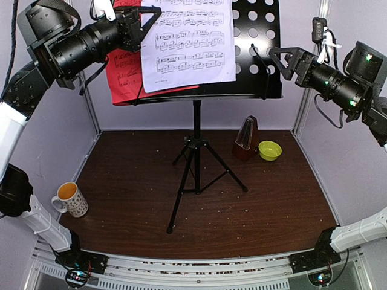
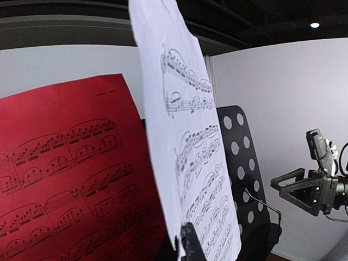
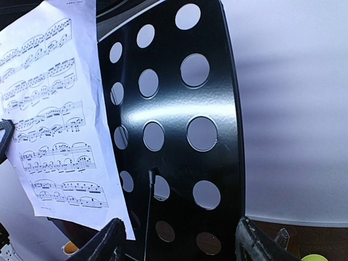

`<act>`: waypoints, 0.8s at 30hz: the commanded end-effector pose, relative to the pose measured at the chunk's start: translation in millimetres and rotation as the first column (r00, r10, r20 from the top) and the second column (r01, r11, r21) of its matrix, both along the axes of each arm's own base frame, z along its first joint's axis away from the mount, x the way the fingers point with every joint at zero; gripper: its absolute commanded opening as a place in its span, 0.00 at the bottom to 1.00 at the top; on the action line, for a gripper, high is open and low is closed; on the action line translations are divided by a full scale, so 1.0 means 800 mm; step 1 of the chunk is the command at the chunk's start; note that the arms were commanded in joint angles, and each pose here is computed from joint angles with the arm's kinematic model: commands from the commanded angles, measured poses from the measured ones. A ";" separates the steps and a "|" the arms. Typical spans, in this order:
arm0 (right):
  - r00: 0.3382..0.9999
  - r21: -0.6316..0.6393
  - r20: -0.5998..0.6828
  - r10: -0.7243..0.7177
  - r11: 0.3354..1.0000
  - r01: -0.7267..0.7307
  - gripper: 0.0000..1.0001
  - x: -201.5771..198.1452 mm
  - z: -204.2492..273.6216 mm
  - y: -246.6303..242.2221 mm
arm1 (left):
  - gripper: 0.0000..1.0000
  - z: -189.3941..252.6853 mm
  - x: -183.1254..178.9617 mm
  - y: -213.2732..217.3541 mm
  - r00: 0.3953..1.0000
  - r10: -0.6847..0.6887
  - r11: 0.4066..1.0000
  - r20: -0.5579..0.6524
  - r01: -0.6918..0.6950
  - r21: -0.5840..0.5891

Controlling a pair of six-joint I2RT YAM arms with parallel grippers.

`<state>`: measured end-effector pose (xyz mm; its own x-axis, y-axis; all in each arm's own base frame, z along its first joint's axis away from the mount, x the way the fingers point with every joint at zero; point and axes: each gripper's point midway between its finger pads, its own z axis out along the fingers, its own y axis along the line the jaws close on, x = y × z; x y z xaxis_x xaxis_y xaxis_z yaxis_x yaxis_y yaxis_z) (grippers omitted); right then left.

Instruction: Set up the instrument practice props

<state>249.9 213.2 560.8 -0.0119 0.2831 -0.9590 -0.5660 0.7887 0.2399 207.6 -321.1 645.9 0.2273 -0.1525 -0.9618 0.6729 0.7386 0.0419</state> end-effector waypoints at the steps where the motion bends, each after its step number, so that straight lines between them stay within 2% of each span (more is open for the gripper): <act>1: 1.000 -0.024 0.009 0.019 1.000 -0.019 0.69 -0.004 0.005 0.006 | 0.00 0.036 0.003 0.018 0.995 0.063 0.995 0.074 -0.058 -0.076; 7: 0.999 -0.053 -0.005 0.038 0.998 -0.038 0.69 0.001 -0.001 0.021 | 0.00 0.036 0.010 0.011 0.992 0.089 0.994 0.090 -0.083 -0.066; 11: 0.999 -0.061 -0.012 0.043 0.997 -0.043 0.64 0.002 -0.005 0.027 | 0.00 0.035 0.011 0.008 0.991 0.094 0.994 0.094 -0.089 -0.061; 20: 1.000 -0.086 -0.020 0.020 0.996 -0.021 0.47 0.008 -0.014 0.030 | 0.00 0.035 0.016 0.009 0.987 0.125 0.991 0.104 -0.120 -0.056; 24: 1.000 -0.079 -0.008 0.018 0.997 -0.019 0.33 0.006 -0.013 0.028 | 0.00 0.035 0.019 0.009 0.984 0.142 0.989 0.107 -0.137 -0.057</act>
